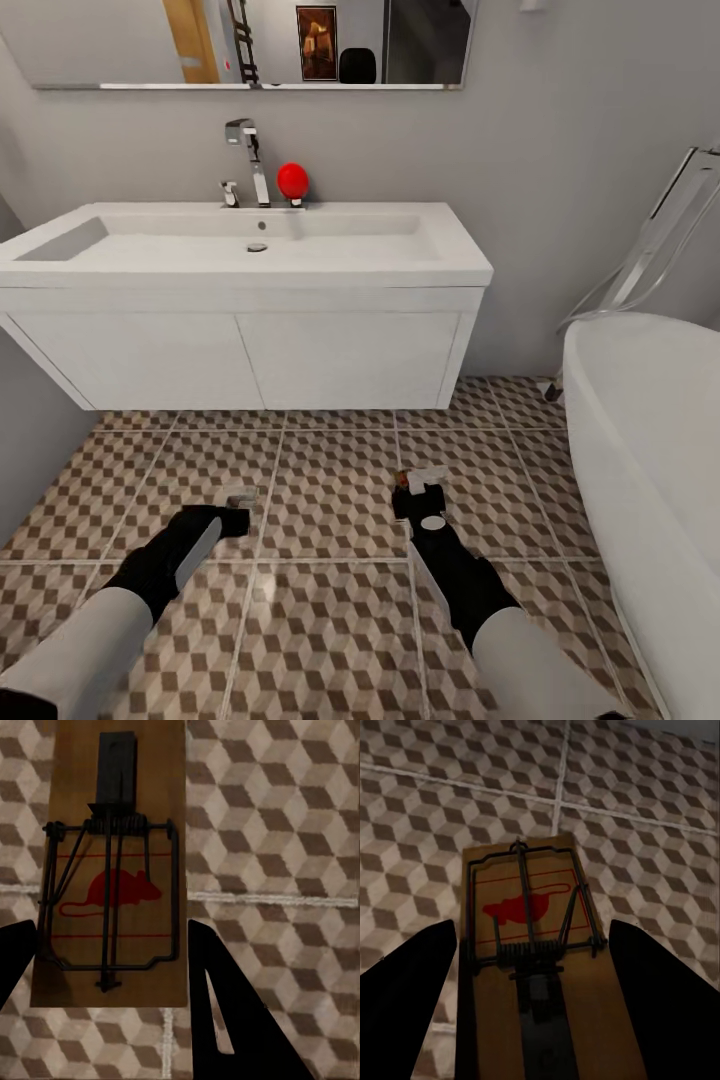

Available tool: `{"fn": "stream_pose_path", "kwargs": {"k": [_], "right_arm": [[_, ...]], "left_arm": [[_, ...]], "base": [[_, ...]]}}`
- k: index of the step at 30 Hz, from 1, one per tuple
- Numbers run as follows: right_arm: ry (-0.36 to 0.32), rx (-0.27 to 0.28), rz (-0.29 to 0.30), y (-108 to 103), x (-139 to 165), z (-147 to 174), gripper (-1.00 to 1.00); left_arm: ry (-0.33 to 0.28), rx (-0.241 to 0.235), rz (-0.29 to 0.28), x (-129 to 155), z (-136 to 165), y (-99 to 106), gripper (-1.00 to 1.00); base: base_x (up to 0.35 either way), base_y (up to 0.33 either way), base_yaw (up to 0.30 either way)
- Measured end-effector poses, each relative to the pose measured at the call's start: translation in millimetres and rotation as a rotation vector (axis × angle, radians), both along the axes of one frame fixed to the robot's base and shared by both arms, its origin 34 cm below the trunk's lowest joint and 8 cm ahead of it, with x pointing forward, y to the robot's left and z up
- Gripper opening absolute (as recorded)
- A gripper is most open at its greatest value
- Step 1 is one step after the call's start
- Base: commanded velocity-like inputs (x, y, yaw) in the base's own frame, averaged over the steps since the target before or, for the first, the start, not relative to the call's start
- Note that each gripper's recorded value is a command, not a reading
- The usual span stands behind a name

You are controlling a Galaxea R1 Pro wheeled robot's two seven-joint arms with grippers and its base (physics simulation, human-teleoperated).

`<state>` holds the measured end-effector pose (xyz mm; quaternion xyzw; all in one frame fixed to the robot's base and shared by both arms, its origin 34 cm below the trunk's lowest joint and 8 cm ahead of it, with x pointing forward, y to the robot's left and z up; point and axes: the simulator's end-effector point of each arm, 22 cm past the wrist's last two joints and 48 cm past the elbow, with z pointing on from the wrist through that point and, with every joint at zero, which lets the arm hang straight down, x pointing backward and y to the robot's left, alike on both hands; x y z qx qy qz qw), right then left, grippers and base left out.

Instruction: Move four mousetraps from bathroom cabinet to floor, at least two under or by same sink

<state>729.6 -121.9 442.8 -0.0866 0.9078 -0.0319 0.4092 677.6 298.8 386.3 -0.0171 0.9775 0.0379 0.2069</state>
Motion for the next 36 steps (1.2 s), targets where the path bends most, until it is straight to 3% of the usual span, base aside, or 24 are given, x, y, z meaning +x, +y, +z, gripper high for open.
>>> {"fn": "stream_pose_path", "kwargs": {"k": [2, 6, 12, 15, 25, 36], "right_arm": [[-0.007, -0.002, 0.001, 0, 7, 5, -1.00], [-0.018, 0.007, 0.007, 2, 11, 8, -1.00], [-0.054, 0.049, 0.062, 18, 16, 16, -1.00], [-0.067, 0.053, 0.075, 22, 18, 20, -1.00], [-0.092, 0.037, 0.094, 26, 22, 27, -1.00], [-0.082, 0.038, 0.089, 24, 16, -3, -1.00]], "left_arm": [[-0.003, 0.008, 0.013, 18, 8, 6, -1.00], [-0.024, 0.004, 0.014, 29, 13, 5, -1.00], [-0.164, -0.006, 0.008, 62, 35, -3, -1.00], [-0.198, -0.012, 0.003, 71, 44, -8, -1.00], [-0.211, -0.012, 0.001, 74, 47, -10, -1.00], [-0.202, -0.015, 0.000, 68, 17, -11, -1.00]], "base": [[0.000, 0.000, 0.000], [0.000, 0.000, 0.000], [0.000, 0.000, 0.000], [0.000, 0.000, 0.000], [0.000, 0.000, 0.000], [0.000, 0.000, 0.000]]}}
